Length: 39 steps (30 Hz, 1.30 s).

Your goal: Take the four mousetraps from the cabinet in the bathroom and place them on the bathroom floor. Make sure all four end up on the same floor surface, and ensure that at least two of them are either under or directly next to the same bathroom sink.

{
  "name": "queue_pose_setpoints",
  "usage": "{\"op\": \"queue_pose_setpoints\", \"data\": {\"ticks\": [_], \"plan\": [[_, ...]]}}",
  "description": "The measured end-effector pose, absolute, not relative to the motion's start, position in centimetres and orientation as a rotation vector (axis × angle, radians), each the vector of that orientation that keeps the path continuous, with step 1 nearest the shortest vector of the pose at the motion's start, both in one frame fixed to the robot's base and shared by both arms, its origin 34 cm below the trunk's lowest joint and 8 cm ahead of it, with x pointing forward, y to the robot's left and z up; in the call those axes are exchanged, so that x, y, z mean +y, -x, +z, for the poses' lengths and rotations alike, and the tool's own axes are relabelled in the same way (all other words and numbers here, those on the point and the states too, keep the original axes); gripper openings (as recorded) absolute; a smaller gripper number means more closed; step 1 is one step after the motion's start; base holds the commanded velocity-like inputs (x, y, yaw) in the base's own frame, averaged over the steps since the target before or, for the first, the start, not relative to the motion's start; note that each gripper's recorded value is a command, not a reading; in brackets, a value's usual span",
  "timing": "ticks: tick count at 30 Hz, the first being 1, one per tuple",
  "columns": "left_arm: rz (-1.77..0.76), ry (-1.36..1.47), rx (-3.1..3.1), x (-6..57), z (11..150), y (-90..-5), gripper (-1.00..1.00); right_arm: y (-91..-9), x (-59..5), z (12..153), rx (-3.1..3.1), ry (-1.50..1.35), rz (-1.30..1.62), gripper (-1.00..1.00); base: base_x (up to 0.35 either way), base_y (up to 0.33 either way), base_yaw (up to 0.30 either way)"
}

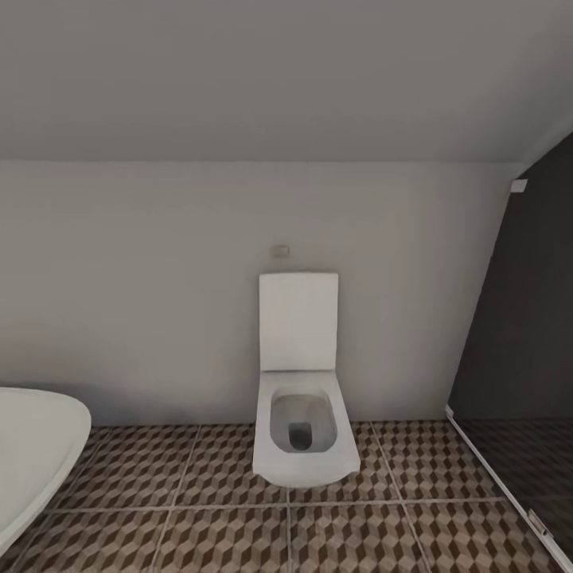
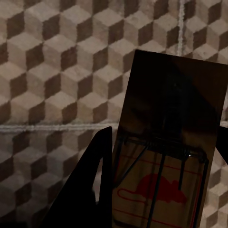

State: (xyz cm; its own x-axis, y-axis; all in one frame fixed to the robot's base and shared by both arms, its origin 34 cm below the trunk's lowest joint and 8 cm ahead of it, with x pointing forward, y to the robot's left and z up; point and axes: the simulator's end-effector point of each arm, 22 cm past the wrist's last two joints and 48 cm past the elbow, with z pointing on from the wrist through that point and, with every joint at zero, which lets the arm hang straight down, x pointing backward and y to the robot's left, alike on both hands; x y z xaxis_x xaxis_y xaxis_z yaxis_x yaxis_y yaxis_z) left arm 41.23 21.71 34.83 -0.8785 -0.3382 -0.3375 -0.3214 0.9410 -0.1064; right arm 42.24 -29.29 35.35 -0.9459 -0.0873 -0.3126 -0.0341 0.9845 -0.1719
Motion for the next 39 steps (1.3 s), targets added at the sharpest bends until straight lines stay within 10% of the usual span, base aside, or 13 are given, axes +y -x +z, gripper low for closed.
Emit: {"op": "queue_pose_setpoints", "data": {"ticks": [39], "plan": [[-0.041, 0.01, 2.52, 15.9, 52.9, -58.9, -1.0, -62.2, -36.0, 46.4, 2.503, -0.039, -0.357, -1.0, 0.0, 0.0, 0.0]]}}
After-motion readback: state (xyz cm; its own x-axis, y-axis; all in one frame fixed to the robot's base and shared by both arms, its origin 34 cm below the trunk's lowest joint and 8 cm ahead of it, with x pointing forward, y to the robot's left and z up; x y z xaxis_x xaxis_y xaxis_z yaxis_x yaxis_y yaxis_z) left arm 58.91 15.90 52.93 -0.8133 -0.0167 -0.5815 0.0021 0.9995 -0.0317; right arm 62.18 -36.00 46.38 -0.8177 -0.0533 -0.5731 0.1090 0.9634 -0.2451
